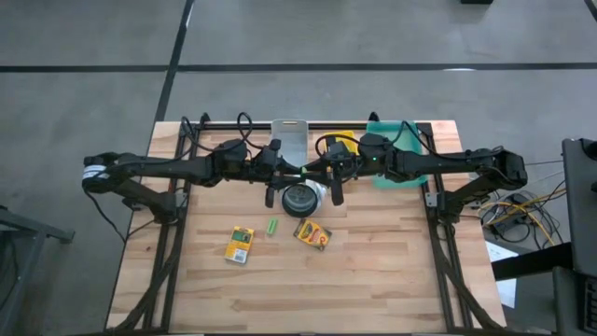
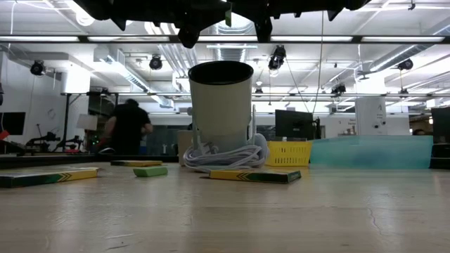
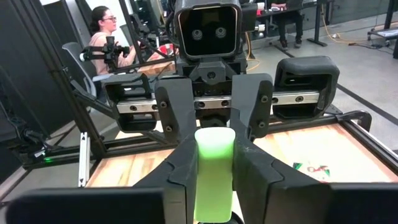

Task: Pick & Place School Supplies
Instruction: Put the green eraser into the yellow bin

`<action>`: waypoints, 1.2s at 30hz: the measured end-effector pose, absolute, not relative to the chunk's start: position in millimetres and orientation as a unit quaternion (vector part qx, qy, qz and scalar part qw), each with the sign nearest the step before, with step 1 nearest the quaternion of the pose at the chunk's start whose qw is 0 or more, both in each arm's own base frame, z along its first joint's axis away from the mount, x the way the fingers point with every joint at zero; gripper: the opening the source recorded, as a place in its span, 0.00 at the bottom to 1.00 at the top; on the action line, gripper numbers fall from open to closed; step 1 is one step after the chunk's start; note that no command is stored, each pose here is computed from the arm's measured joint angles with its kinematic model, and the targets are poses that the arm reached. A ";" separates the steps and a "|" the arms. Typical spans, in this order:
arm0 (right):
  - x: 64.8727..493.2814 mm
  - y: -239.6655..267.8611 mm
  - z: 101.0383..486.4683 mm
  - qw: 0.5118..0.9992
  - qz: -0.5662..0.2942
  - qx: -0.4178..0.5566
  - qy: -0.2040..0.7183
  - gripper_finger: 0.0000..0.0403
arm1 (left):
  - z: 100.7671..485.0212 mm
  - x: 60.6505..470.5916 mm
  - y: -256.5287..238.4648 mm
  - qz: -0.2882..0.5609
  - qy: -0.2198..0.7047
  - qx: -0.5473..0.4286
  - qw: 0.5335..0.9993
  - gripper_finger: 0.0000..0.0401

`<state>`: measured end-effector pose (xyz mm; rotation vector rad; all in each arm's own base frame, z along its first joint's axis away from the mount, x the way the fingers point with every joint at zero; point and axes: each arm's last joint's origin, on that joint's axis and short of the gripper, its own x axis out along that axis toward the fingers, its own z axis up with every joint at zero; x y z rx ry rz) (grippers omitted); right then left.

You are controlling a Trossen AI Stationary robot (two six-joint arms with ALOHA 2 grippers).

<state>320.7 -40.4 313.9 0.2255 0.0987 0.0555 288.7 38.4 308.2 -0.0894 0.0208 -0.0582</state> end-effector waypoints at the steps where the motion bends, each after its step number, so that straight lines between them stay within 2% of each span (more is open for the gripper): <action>1: 320.7 -40.4 313.9 0.992 0.028 0.112 0.049 0.18 | 308.2 288.7 38.4 -0.029 0.010 -0.045 0.999 0.21; 19: 320.7 -40.4 313.9 0.992 0.027 0.112 0.049 0.18 | 308.2 288.7 38.3 -0.031 0.011 -0.072 0.997 0.23; 36: 320.9 -40.8 313.6 0.992 0.025 0.112 0.049 0.19 | 308.2 288.8 39.4 -0.010 0.010 -0.099 0.995 0.59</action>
